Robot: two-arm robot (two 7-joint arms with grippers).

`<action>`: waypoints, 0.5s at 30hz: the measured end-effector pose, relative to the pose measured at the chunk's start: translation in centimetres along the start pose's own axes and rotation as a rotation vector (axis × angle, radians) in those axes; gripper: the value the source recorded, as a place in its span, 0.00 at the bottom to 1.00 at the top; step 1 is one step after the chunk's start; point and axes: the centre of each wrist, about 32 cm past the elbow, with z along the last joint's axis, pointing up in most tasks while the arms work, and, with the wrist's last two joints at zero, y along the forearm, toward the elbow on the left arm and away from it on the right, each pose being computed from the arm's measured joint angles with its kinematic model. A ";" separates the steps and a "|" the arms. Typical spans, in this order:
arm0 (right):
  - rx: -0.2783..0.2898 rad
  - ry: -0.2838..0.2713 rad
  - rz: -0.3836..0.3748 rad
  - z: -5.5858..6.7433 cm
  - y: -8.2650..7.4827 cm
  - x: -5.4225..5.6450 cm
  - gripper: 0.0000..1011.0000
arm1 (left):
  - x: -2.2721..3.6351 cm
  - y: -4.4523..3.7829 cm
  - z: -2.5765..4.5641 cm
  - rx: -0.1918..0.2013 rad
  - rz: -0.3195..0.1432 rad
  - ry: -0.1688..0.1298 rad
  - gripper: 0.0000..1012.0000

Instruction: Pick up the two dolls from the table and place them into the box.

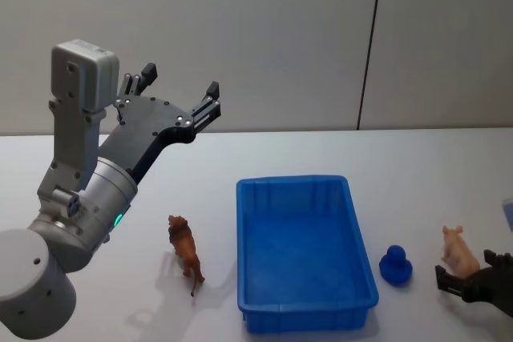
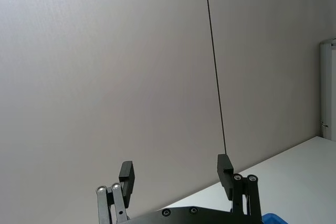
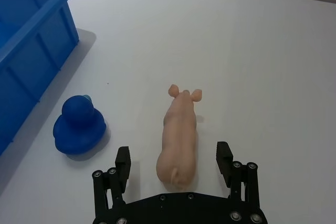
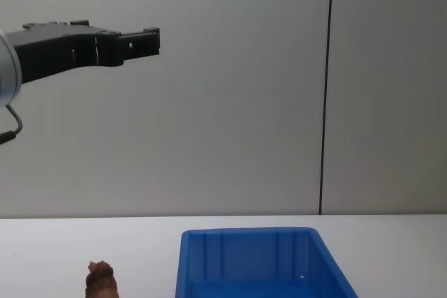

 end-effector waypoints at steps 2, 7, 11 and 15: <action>-0.005 -0.001 -0.001 0.1 0.2 -0.1 0.99 | 0.00 0.00 0.00 0.000 0.000 0.000 0.99; -0.013 -0.003 -0.002 0.2 0.6 -0.3 0.86 | 0.00 0.00 0.00 0.000 0.000 0.000 0.99; -0.018 -0.004 -0.002 0.2 0.8 -0.4 0.78 | 0.00 0.00 0.00 0.000 0.000 0.000 0.99; -0.021 -0.005 -0.003 0.3 1.0 -0.6 0.64 | 0.00 0.00 0.00 0.000 0.000 0.000 0.99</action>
